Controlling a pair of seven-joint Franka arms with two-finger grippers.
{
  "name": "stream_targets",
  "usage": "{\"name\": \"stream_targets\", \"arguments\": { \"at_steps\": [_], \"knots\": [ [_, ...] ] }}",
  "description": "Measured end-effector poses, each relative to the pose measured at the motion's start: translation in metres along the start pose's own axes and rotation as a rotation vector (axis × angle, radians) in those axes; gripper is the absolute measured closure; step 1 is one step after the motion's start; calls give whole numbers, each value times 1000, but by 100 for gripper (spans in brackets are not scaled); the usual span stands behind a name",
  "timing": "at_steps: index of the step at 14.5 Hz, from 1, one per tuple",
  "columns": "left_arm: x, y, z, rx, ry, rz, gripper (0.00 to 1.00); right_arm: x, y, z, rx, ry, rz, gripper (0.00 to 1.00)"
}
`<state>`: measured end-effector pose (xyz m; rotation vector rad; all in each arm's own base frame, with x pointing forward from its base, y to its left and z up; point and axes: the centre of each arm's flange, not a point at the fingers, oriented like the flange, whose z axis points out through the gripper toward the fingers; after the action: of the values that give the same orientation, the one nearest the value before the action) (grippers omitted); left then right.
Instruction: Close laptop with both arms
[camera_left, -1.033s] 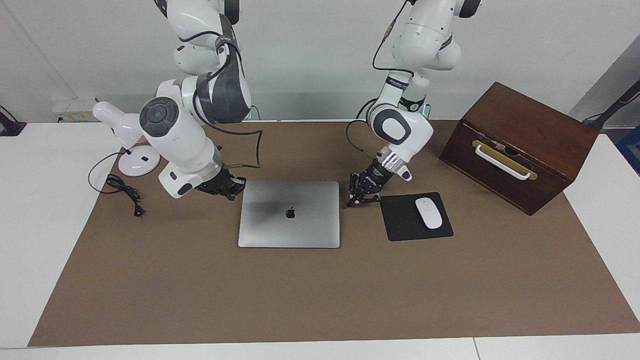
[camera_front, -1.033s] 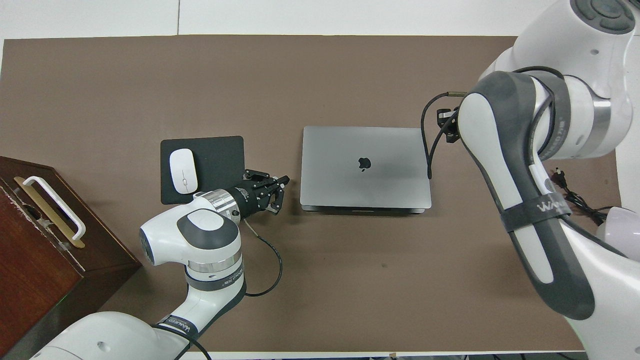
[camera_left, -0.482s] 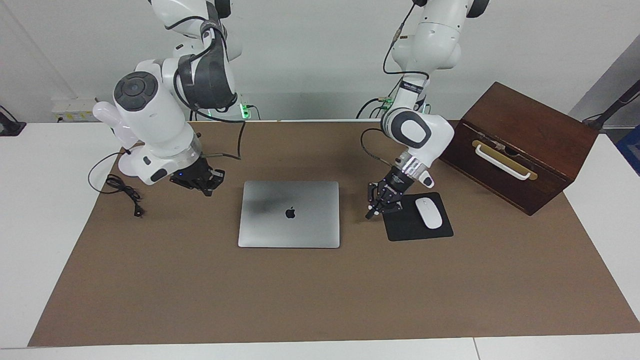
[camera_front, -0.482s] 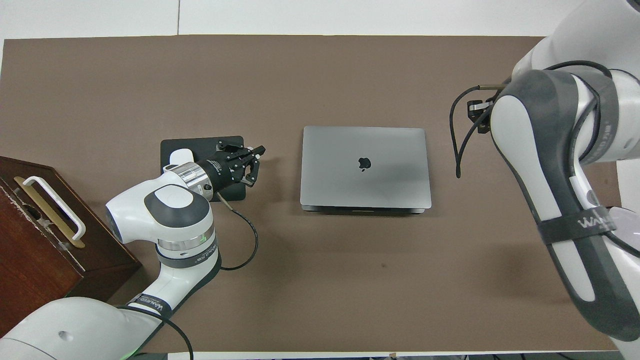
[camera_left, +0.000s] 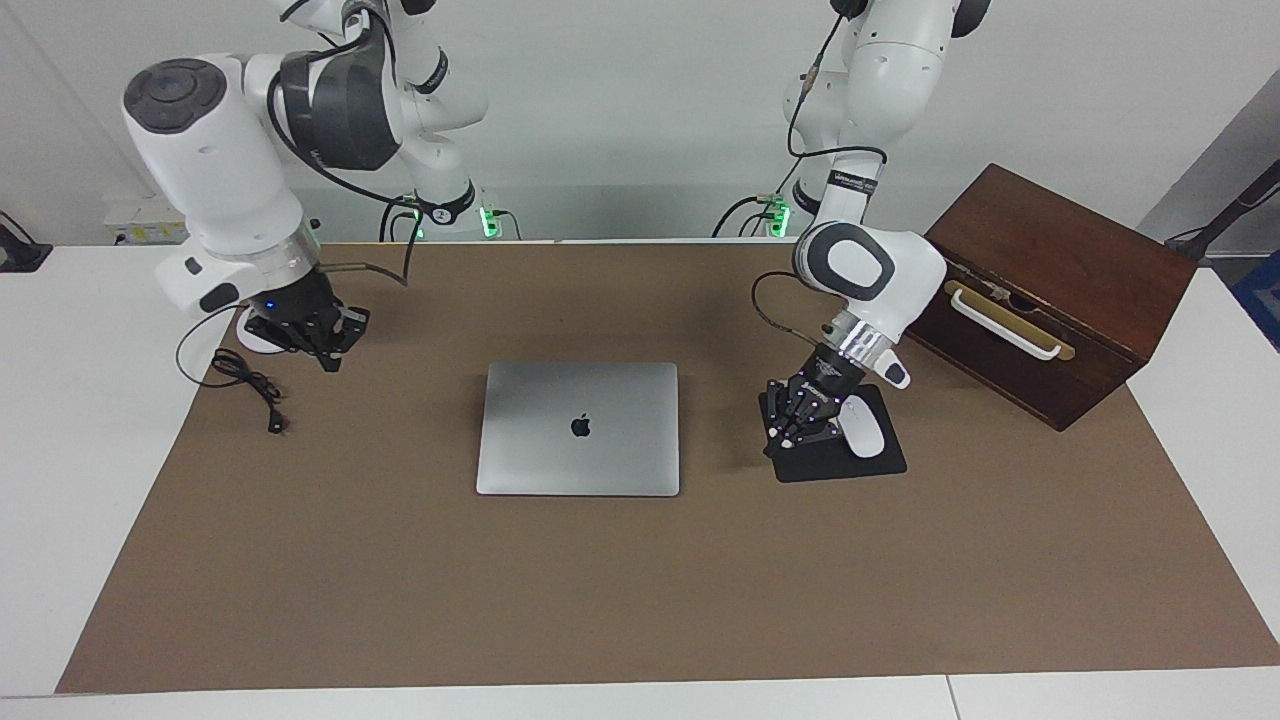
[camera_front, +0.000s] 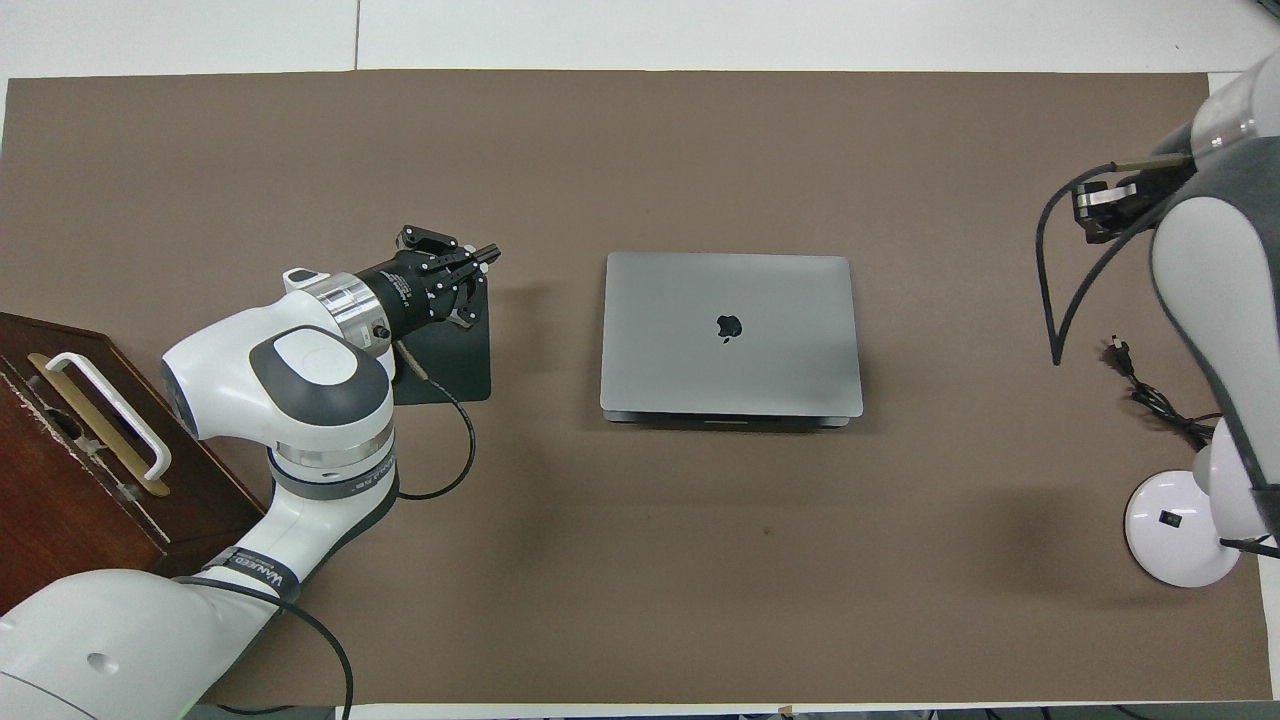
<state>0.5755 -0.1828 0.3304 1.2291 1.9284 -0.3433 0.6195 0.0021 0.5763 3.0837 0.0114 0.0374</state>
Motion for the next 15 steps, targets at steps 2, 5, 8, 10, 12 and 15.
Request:
{"name": "stream_targets", "arguments": {
  "at_steps": [2,5,8,10,12,15],
  "knots": [
    [-17,20,0,1,24,146,99,-5,24,-9,6,15,-28,85],
    [-35,37,5,17,60,330,99,-15,40,-26,16,29,-44,49],
    [-51,50,7,117,99,540,99,-30,45,-49,23,44,-39,18],
    [-54,67,-4,220,146,676,99,-35,49,-58,23,58,-32,0],
    [-57,79,-14,320,216,802,99,-39,49,-66,21,70,-33,0],
    [-53,91,-35,419,278,860,99,-43,52,-73,18,82,-66,0]
  ]
}}
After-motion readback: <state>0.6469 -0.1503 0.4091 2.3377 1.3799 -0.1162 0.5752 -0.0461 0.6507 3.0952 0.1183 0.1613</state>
